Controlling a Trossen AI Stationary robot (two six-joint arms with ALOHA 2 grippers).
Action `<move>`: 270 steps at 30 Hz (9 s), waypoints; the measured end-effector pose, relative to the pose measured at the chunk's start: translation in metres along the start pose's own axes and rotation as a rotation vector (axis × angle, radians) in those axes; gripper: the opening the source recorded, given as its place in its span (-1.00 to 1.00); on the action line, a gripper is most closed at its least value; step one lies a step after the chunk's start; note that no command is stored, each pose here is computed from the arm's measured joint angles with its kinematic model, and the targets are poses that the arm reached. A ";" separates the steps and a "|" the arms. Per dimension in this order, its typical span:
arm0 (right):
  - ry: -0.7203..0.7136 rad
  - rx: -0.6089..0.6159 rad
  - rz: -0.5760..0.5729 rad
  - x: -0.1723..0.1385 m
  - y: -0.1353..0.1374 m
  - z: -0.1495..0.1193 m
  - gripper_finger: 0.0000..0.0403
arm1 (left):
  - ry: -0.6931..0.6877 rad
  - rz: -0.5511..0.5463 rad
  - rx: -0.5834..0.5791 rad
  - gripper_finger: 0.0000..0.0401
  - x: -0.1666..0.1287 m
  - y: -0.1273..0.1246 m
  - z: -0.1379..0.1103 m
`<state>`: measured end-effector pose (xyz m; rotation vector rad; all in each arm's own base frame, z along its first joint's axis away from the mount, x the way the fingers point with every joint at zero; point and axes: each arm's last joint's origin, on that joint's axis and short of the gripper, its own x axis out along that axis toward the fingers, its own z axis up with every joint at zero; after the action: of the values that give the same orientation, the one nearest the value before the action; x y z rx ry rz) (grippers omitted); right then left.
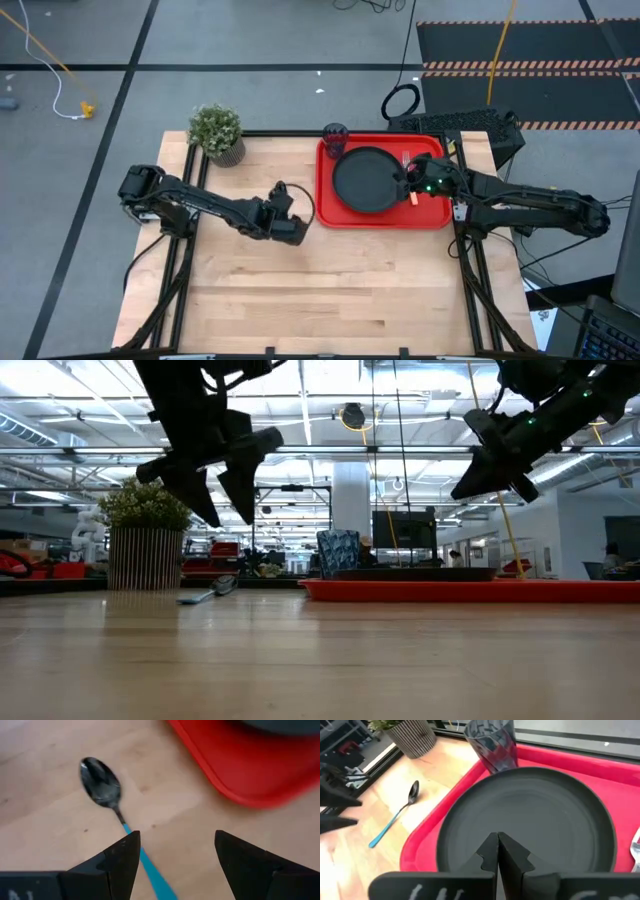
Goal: Pick and place plate/cup/fork/spoon on tray
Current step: Put the blue spoon on the serving tray to the right of the yellow fork
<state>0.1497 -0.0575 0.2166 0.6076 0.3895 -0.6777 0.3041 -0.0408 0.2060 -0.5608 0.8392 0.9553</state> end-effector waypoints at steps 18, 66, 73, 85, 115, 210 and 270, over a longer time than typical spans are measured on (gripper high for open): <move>-0.030 -0.041 0.034 0.000 0.004 0.002 -1.00 | 0.147 0.267 -0.136 0.28 0.076 0.018 0.009; -0.015 -0.056 0.056 0.000 0.005 0.002 -1.00 | 0.127 0.267 -0.083 -0.92 0.102 0.033 -0.007; -0.015 -0.045 0.065 -0.001 0.006 0.001 -1.00 | 0.092 0.260 -0.037 -0.95 0.088 0.036 -0.003; -0.037 -0.175 0.245 0.012 0.041 -0.009 -0.97 | -0.231 0.022 -0.071 -0.96 0.022 0.024 0.028; -0.252 -0.190 0.623 0.104 0.124 -0.050 0.18 | -0.752 -0.405 -0.071 -0.96 -0.026 -0.027 0.069; -0.056 -0.453 0.875 0.048 0.107 -0.020 -1.00 | -0.726 -0.843 0.375 -0.11 -0.005 -0.072 0.033; -0.558 -0.448 0.201 0.055 0.126 -0.032 -0.30 | -0.902 -0.114 0.224 -0.97 0.035 -0.106 0.017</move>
<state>0.2707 0.0152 0.2135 0.0176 -0.0475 -0.5159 0.4141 -0.0625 0.1934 0.0465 0.0915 0.8699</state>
